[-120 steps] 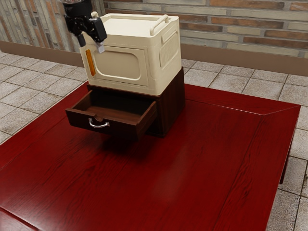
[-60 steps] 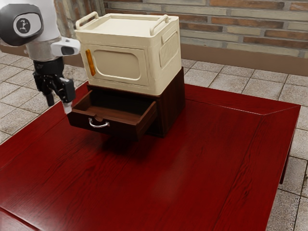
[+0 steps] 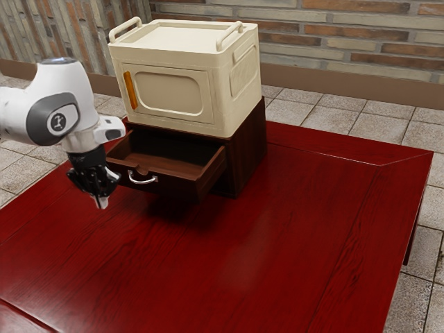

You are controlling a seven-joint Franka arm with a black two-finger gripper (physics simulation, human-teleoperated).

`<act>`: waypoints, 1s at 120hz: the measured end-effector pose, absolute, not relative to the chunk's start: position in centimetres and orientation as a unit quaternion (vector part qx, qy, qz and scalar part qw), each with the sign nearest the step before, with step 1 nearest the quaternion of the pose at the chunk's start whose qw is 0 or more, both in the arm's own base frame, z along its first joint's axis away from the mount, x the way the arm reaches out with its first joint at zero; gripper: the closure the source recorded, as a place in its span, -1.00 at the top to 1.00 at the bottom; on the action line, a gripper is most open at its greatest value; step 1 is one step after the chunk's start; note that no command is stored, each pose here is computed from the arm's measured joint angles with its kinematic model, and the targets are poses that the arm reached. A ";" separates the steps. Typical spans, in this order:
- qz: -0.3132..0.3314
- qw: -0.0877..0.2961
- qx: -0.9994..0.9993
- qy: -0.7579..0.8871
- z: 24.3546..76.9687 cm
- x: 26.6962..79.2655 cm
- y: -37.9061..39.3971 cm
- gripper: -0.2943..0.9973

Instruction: Push the drawer handle with one arm to close the drawer

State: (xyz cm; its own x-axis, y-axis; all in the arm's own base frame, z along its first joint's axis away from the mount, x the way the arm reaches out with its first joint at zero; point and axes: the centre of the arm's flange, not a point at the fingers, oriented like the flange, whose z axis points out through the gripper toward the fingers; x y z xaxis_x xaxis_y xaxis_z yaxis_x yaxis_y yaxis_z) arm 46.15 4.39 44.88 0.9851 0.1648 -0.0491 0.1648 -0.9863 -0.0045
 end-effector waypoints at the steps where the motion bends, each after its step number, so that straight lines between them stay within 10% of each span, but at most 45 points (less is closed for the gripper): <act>1: 0.024 0.000 -0.996 -0.084 44.8 46.2 4.4 -0.62; 120: -0.009 0.012 -0.998 -0.068 39.7 57.9 5.1 -0.67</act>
